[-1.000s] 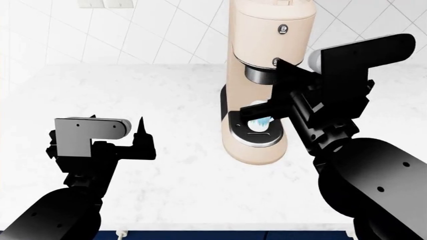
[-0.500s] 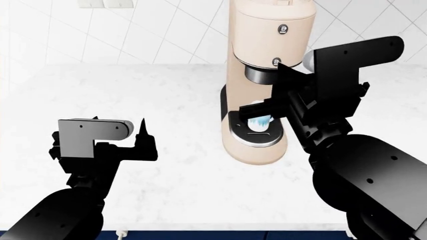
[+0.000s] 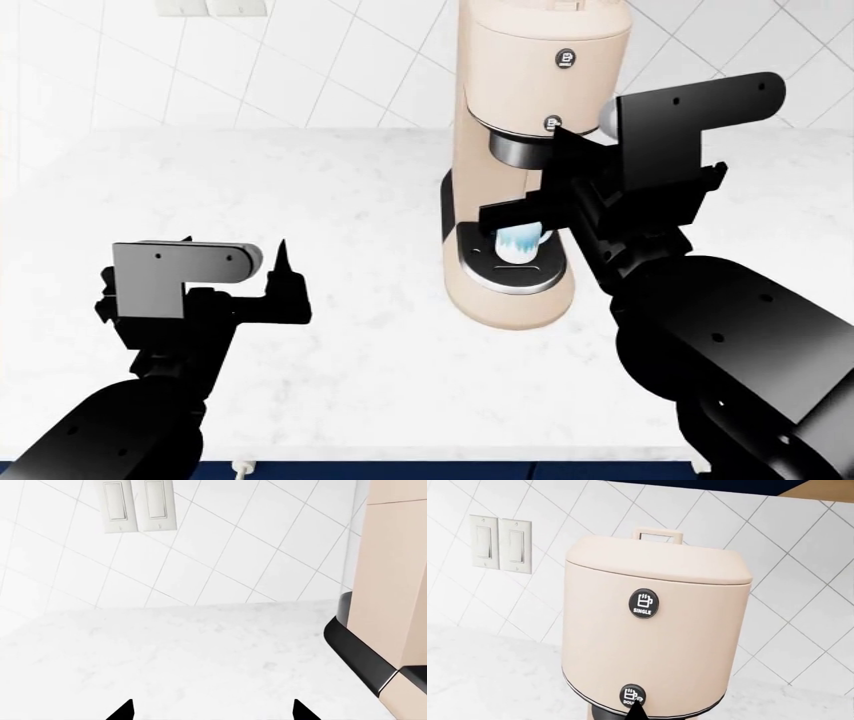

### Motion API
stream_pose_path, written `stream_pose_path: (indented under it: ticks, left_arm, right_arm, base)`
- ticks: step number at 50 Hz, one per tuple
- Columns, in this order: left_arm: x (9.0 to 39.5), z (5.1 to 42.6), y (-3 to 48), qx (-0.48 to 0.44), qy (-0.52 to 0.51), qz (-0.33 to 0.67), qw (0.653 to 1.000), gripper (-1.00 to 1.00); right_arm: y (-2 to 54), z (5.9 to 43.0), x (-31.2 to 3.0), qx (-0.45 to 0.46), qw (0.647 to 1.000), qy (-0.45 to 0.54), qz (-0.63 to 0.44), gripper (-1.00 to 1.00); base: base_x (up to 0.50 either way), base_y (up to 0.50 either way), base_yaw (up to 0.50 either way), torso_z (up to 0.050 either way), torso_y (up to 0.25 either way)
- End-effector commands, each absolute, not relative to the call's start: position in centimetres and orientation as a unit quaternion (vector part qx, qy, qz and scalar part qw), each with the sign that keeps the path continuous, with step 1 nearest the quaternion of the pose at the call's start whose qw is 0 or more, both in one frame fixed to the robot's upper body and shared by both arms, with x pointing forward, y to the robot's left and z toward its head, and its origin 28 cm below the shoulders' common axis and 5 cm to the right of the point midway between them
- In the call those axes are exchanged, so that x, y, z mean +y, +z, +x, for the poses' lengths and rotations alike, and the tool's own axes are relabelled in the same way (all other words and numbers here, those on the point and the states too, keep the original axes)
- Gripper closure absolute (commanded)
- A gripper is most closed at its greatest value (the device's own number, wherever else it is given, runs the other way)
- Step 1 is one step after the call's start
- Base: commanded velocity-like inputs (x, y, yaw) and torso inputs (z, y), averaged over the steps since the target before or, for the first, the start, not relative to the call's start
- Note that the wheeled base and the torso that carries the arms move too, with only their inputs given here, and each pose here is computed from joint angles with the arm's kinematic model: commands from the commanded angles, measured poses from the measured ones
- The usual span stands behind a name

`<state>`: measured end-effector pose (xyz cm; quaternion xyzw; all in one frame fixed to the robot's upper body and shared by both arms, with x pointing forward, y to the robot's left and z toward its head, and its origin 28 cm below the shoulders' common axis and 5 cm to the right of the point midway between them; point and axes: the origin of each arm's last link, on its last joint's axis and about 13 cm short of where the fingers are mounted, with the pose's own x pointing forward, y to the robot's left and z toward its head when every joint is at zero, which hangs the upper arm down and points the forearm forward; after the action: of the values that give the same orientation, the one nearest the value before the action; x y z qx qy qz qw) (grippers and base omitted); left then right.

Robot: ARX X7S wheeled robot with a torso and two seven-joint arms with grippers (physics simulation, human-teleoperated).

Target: Press the button on the coffee machine to serve coffee.

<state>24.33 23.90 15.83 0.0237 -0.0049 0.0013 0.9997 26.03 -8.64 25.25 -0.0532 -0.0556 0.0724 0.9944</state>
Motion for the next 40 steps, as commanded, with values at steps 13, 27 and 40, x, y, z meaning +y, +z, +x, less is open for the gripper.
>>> stream_pose_path:
  ticks: [13, 27, 40]
  left_arm:
    - [24.0, 24.3, 15.7, -0.003, 0.002, 0.022, 1.000, -1.00]
    - [23.9, 24.4, 15.5, -0.002, 0.002, 0.023, 1.000, -1.00]
    - [23.9, 24.4, 15.4, -0.001, 0.003, 0.022, 1.000, -1.00]
  right_arm:
    - [24.7, 27.6, -8.5, -0.032, 0.995, 0.083, -0.055, 1.00]
    - [24.8, 26.5, -8.5, -0.039, 0.994, 0.083, -0.055, 1.00]
    - [24.9, 22.9, -8.6, -0.050, 0.994, 0.071, -0.065, 1.00]
  base:
    - [0.01, 0.00, 0.01, 0.000, 0.000]
    - [0.01, 0.00, 0.01, 0.000, 0.000]
    - [0.00, 0.00, 0.00, 0.000, 0.000]
